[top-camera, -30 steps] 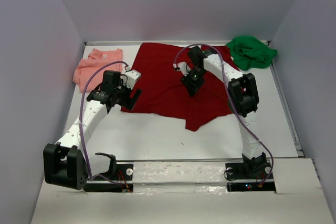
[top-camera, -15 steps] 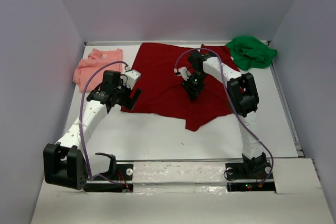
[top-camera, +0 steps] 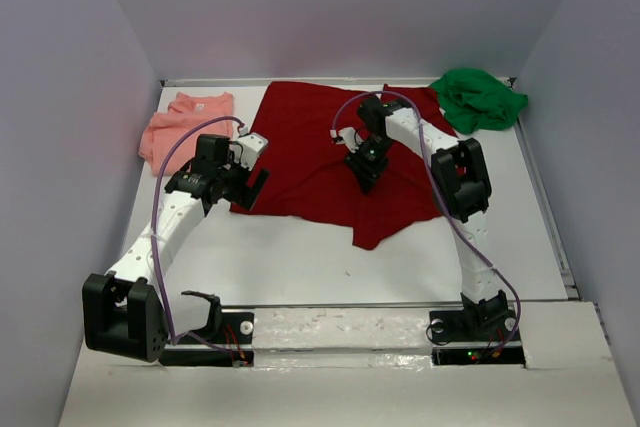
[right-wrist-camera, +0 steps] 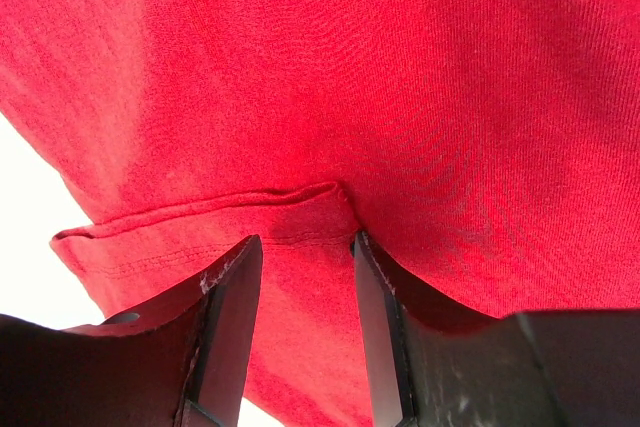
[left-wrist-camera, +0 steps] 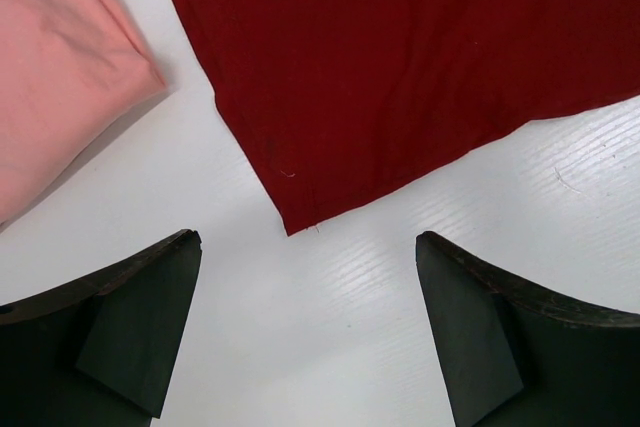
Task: Fold and stack the t-shirts
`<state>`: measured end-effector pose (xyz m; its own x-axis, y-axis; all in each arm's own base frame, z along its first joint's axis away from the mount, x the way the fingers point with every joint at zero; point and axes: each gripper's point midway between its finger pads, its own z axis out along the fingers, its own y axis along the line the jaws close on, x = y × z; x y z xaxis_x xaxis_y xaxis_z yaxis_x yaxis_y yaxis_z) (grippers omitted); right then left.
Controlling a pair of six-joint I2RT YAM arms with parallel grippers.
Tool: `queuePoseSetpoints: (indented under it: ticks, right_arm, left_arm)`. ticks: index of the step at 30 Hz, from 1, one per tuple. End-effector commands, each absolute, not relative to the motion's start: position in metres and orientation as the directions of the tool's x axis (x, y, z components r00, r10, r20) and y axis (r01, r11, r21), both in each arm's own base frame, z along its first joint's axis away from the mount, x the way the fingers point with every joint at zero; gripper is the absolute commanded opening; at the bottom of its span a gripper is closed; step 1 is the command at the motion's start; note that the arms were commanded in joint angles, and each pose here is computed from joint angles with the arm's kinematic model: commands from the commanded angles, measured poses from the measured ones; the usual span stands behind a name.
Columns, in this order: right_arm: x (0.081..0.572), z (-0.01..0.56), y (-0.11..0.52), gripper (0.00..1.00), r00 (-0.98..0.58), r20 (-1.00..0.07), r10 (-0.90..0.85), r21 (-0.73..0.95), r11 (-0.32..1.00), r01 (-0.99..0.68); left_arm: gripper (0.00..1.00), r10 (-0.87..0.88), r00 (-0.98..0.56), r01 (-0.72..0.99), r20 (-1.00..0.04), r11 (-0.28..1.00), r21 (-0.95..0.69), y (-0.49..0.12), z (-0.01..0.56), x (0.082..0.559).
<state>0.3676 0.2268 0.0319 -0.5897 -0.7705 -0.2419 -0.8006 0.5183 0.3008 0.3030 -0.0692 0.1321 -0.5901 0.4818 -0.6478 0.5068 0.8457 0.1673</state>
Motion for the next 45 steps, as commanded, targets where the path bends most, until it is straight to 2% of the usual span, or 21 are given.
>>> queuePoseSetpoints:
  ticks: [1,10,13,16,17,31,45]
  right_arm:
    - [0.377,0.030,0.240,0.47,-0.574,-0.279,-0.770,0.296,0.500,-0.814]
    - [0.374,0.024,0.239,0.42,-0.578,-0.265,-0.772,0.304,0.502,-0.810]
    - [0.374,0.022,0.238,0.30,-0.578,-0.259,-0.774,0.306,0.502,-0.809]
    - [0.374,0.019,0.237,0.12,-0.580,-0.251,-0.775,0.302,0.507,-0.807]
    - [0.374,0.019,0.237,0.01,-0.580,-0.251,-0.775,0.301,0.507,-0.808]
    - [0.382,0.035,0.232,0.00,-0.575,-0.267,-0.773,0.242,0.524,-0.817]
    - [0.392,0.112,0.219,0.00,-0.532,-0.369,-0.762,0.079,0.544,-0.835]
  left_arm:
    - [0.99,0.486,-0.572,0.506,-0.661,0.843,0.181,-0.070,0.135,0.304]
    - [0.99,0.486,-0.575,0.509,-0.659,0.842,0.177,-0.070,0.134,0.303]
    - [0.99,0.486,-0.573,0.508,-0.660,0.843,0.179,-0.070,0.135,0.304]
    - [0.99,0.487,-0.572,0.509,-0.660,0.842,0.179,-0.070,0.135,0.303]
    - [0.99,0.488,-0.571,0.510,-0.660,0.841,0.180,-0.070,0.136,0.303]
    - [0.99,0.486,-0.567,0.509,-0.665,0.842,0.180,-0.070,0.137,0.303]
    - [0.99,0.484,-0.550,0.515,-0.681,0.838,0.179,-0.075,0.148,0.311]
